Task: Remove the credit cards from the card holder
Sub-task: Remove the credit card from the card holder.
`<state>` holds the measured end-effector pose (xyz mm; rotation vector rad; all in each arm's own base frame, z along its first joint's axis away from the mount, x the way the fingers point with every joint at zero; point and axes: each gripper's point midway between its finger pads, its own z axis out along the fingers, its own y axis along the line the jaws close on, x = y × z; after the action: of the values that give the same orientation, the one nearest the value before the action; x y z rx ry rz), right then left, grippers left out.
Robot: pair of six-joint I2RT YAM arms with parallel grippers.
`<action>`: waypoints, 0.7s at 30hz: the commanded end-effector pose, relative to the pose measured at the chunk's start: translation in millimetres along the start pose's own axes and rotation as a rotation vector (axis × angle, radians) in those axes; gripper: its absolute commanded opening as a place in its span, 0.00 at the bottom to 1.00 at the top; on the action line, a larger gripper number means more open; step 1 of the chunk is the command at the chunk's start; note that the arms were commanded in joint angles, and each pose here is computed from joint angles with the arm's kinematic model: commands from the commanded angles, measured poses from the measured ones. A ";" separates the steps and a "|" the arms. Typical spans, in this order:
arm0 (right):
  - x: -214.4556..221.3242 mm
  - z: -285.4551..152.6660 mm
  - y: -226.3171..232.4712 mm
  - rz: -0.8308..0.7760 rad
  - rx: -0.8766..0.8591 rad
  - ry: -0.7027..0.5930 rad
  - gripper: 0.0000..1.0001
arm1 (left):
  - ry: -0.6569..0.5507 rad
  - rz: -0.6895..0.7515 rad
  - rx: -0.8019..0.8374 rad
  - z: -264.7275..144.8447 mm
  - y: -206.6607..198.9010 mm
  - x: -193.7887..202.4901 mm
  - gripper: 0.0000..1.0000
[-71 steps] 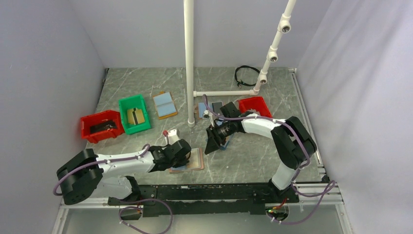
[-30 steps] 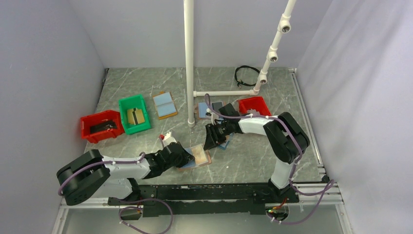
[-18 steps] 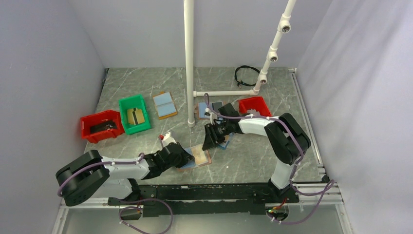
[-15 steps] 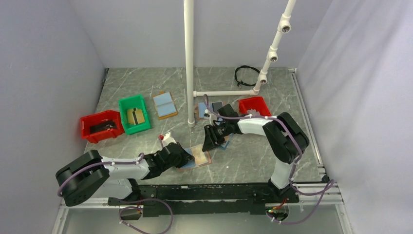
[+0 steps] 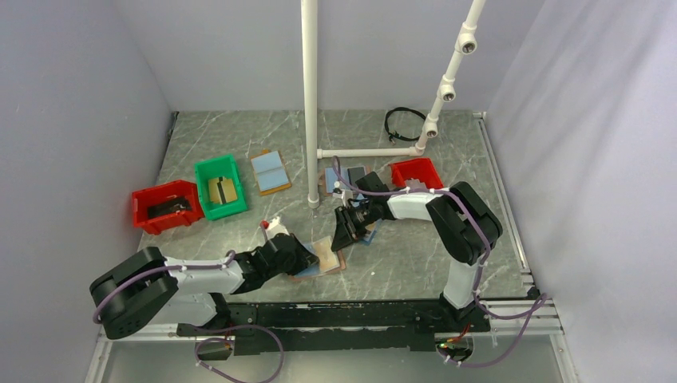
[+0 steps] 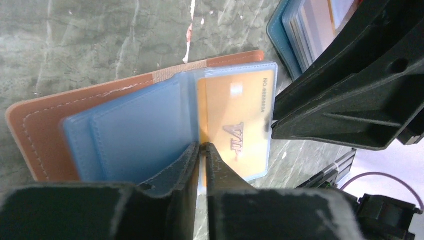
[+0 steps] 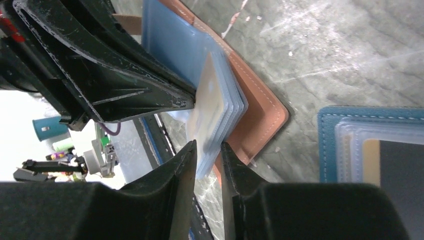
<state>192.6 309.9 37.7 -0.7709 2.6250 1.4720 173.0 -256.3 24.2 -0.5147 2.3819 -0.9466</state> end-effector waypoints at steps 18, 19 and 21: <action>-4.2 0.8 37.3 -0.003 -0.193 0.017 0.18 | 0.117 0.148 0.150 -9.3 -31.6 14.3 0.81; -4.1 0.7 37.5 -0.002 -0.194 0.017 0.17 | 0.123 0.155 0.137 -7.4 -30.2 15.1 0.81; -3.9 0.9 37.8 0.003 -0.197 0.018 0.17 | 0.130 0.161 0.119 -3.4 -28.3 16.3 0.82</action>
<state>181.4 321.9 59.7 -0.7749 2.5694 1.6780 166.5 -277.3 49.5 -0.2962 2.3574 -1.1018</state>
